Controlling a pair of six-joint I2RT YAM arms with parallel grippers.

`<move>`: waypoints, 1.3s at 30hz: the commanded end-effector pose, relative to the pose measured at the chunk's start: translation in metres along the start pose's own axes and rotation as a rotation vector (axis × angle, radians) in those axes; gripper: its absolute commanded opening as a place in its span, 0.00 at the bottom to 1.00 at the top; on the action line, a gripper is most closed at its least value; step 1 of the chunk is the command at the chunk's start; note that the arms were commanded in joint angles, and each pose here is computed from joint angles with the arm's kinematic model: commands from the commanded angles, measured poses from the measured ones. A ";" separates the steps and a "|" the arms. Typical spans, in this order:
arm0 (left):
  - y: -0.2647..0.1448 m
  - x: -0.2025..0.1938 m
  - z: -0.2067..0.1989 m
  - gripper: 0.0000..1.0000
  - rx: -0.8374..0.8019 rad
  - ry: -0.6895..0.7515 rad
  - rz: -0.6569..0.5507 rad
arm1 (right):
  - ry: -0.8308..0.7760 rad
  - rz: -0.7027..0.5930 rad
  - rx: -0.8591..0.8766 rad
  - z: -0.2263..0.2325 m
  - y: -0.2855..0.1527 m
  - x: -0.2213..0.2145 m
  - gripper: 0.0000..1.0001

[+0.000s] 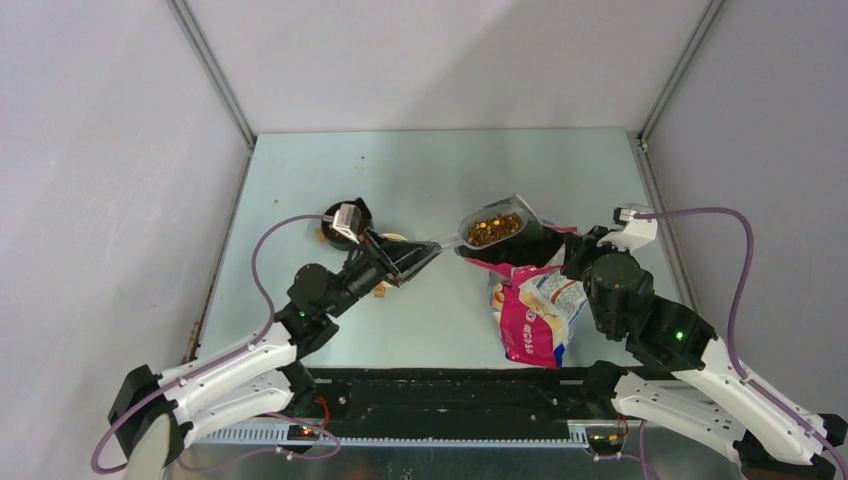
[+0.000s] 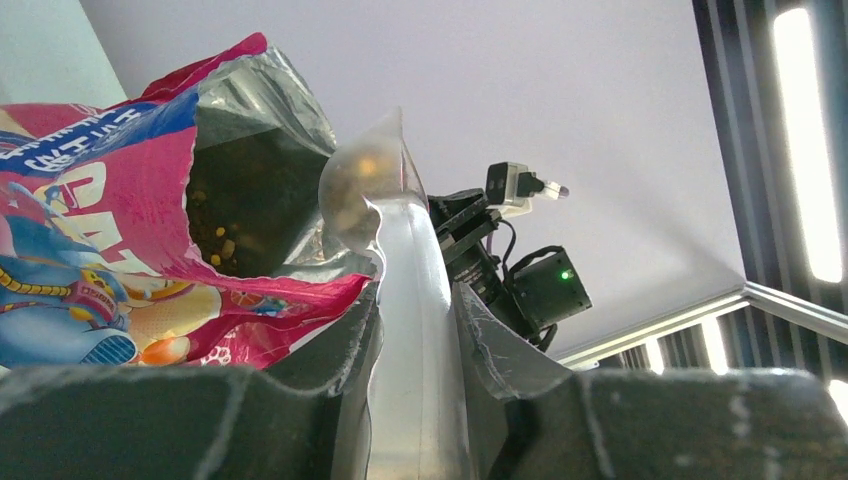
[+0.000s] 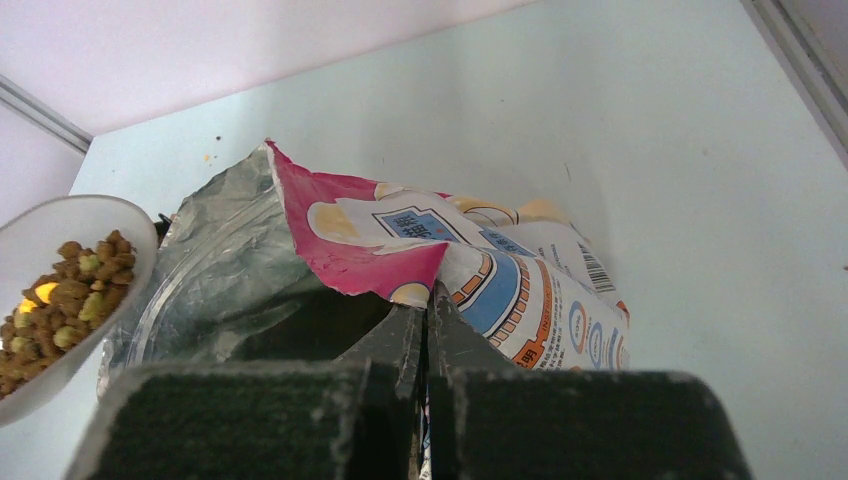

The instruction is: Serve the pet food

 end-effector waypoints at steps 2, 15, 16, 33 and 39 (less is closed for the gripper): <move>-0.004 0.018 -0.025 0.00 -0.095 0.009 -0.082 | 0.129 -0.046 0.086 0.020 -0.006 0.020 0.00; -0.013 0.038 -0.012 0.00 -0.065 -0.019 -0.182 | 0.119 -0.054 0.049 0.013 -0.007 0.019 0.00; -0.015 0.041 -0.011 0.00 -0.058 -0.011 -0.194 | 0.119 -0.053 0.049 0.013 -0.007 0.018 0.00; -0.096 0.087 0.012 0.00 0.200 0.124 -0.553 | 0.083 -0.068 0.009 0.011 -0.001 0.016 0.00; -0.123 0.091 0.028 0.00 0.325 0.157 -0.607 | 0.076 -0.070 0.002 0.012 0.001 0.016 0.00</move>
Point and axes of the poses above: each gripper's point midway between its finger pads, its own y axis out along the fingers, its own z axis along the line the jaws close on, x = y × z, the point moved 3 cm from there along -y, back along the fingers, and after that the axes turned 10 degrees about y, right-handed, at the moved point
